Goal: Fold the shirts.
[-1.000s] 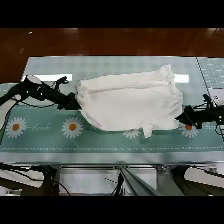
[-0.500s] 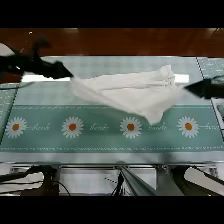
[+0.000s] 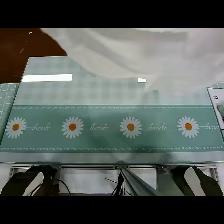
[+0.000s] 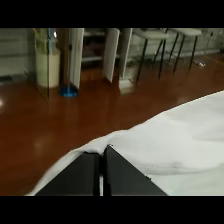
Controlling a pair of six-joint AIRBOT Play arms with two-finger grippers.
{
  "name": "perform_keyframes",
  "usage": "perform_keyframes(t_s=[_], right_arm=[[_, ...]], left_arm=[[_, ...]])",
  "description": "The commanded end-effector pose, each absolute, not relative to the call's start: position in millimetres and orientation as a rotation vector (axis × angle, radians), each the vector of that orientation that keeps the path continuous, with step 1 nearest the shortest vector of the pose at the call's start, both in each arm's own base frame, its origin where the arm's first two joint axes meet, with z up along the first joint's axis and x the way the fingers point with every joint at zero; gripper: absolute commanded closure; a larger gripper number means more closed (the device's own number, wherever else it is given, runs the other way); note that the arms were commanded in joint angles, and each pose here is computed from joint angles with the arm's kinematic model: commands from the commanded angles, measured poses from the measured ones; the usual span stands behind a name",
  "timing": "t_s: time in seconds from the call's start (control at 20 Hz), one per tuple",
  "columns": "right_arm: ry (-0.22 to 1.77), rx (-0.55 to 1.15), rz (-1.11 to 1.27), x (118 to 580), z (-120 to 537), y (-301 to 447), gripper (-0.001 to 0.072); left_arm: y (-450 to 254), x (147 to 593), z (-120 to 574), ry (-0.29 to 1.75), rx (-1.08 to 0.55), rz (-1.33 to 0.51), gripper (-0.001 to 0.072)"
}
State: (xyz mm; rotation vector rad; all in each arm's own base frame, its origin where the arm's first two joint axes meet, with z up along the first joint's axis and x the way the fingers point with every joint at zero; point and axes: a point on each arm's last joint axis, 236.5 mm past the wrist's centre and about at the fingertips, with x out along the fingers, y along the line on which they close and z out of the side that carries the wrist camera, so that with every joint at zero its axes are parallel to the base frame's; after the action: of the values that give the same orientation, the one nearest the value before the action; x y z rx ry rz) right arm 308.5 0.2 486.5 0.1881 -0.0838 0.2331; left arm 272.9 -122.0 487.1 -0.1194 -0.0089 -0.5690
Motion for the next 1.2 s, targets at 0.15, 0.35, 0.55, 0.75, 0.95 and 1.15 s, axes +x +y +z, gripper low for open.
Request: perform_keyframes(t_s=[0.15,0.35,0.55,0.75,0.95,1.15], right_arm=[[-0.102,0.169,0.017,215,512,15,0.0688],[0.040,0.116,0.020,190,476,36,0.0688],[0.303,0.080,0.013,188,416,31,0.0688],[0.478,0.098,0.041,213,380,13,0.0689],[0.858,0.042,0.084,259,298,-6,0.0688],[0.772,0.017,0.085,385,273,-6,0.0688]], left_arm=[[-73,156,512,-0.115,-0.136,-0.303,0.0682],[-62,145,444,0.164,-0.158,-0.230,0.0682],[-56,144,405,0.337,-0.138,-0.198,0.0682],[-48,165,358,0.562,-0.112,-0.175,0.0682],[-45,228,309,0.715,-0.099,-0.188,0.0682],[-38,317,275,0.723,-0.103,-0.181,0.0682]])
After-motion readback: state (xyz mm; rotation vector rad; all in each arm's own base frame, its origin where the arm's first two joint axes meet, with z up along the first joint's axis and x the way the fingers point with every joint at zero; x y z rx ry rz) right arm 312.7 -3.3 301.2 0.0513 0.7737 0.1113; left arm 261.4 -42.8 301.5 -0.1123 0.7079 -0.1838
